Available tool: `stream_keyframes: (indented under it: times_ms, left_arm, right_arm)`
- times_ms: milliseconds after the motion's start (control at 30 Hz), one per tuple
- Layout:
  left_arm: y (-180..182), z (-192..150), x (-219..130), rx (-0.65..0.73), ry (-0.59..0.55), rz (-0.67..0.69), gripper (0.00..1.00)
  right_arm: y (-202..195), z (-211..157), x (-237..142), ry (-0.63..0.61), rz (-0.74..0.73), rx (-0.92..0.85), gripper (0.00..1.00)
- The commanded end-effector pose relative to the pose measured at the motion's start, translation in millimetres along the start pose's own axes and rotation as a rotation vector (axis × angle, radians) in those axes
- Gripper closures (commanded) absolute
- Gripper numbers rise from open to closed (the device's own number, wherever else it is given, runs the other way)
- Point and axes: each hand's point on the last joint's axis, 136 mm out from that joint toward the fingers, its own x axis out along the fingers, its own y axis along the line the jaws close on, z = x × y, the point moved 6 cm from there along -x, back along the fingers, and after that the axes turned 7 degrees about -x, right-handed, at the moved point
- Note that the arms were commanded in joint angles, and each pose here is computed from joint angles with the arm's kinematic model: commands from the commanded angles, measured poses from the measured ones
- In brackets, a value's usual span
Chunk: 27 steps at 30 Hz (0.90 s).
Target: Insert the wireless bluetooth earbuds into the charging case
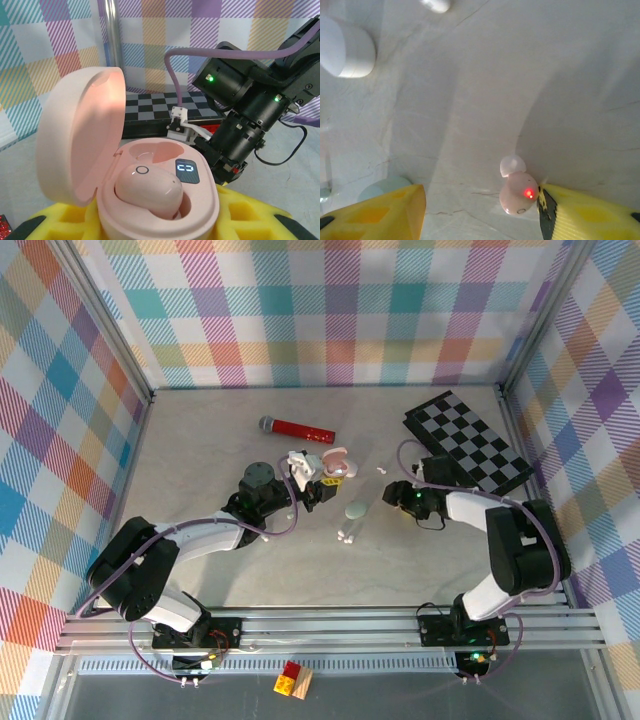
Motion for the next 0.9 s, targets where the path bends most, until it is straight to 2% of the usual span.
stream_keyframes:
  times_ms: [0,167,333,600,867]
  left_arm:
    - [-3.3,4.9,-6.5,0.013,-0.018,-0.014,0.67]
    - [-2.9,4.8,-7.3,0.016,-0.018,-0.010,0.67]
    - [-3.3,4.2,-7.0,0.017,-0.020,-0.013,0.67]
    - [-4.7,6.6,-10.0,0.026,-0.015,-0.010,0.67]
    - [-4.9,7.8,-11.6,0.031,-0.010,-0.004,0.67]
  right_arm:
    - [19.0,5.1,4.3,0.010,0.059,-0.057,0.40]
    - [27.1,9.8,-6.4,-0.002,0.066,-0.093,0.40]
    - [23.6,16.4,-13.7,-0.008,-0.018,-0.134,0.39]
    - [30.5,46.0,5.3,0.005,-0.013,-0.179,0.39]
    - [33.5,60.0,35.6,0.090,0.025,-0.190,0.39]
